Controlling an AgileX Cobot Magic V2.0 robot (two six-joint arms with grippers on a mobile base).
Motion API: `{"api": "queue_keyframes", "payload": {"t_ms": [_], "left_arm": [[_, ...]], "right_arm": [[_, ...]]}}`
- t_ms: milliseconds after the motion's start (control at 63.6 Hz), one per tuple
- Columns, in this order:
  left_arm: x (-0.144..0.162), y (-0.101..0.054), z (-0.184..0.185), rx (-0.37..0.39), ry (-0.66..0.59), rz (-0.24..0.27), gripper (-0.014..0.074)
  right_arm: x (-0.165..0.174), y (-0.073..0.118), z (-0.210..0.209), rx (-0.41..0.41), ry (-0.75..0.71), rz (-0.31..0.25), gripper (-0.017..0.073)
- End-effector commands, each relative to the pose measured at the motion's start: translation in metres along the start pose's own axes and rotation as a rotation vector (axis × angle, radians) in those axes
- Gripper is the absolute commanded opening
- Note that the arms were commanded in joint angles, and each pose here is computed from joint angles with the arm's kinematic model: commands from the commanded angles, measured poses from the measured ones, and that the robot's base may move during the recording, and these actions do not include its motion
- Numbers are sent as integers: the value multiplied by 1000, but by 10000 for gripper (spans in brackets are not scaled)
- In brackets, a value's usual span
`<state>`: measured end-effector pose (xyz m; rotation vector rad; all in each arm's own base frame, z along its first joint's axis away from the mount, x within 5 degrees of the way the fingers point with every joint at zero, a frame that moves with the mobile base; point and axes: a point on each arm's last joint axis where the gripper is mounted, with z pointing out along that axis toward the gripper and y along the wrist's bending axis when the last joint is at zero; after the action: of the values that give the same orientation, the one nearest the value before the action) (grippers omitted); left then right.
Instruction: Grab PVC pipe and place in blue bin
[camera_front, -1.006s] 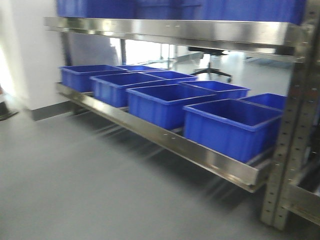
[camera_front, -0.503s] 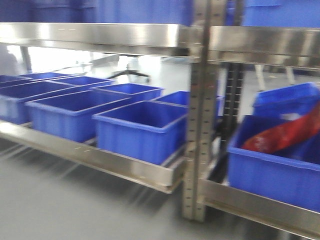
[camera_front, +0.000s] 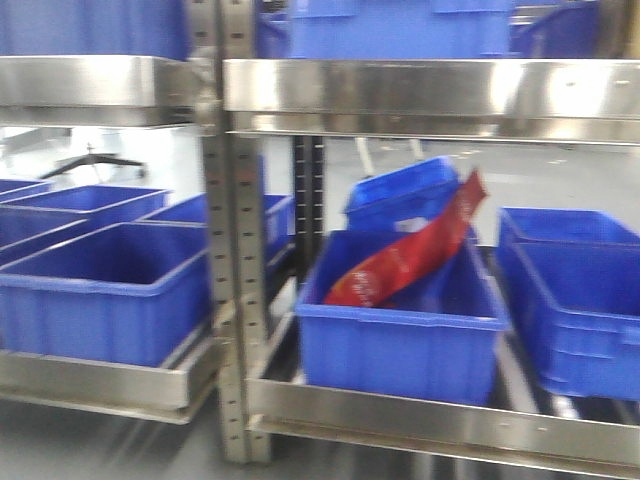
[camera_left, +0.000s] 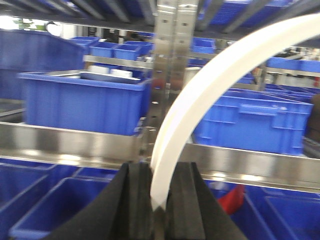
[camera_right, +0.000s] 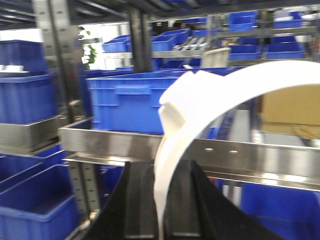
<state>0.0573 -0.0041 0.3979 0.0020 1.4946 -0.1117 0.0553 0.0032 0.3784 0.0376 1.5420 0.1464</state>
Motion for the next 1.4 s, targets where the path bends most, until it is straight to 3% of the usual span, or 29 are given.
{"api": "queue_keyframes", "payload": {"t_ms": [0, 1383], "left_arm": [[-4, -1, -2, 8, -35, -3, -111], [-4, -1, -2, 8, -35, -3, -111]], "right_arm": [[-3, 0, -1, 1, -32, -15, -168], [-3, 0, -1, 1, -32, -15, -168]]}}
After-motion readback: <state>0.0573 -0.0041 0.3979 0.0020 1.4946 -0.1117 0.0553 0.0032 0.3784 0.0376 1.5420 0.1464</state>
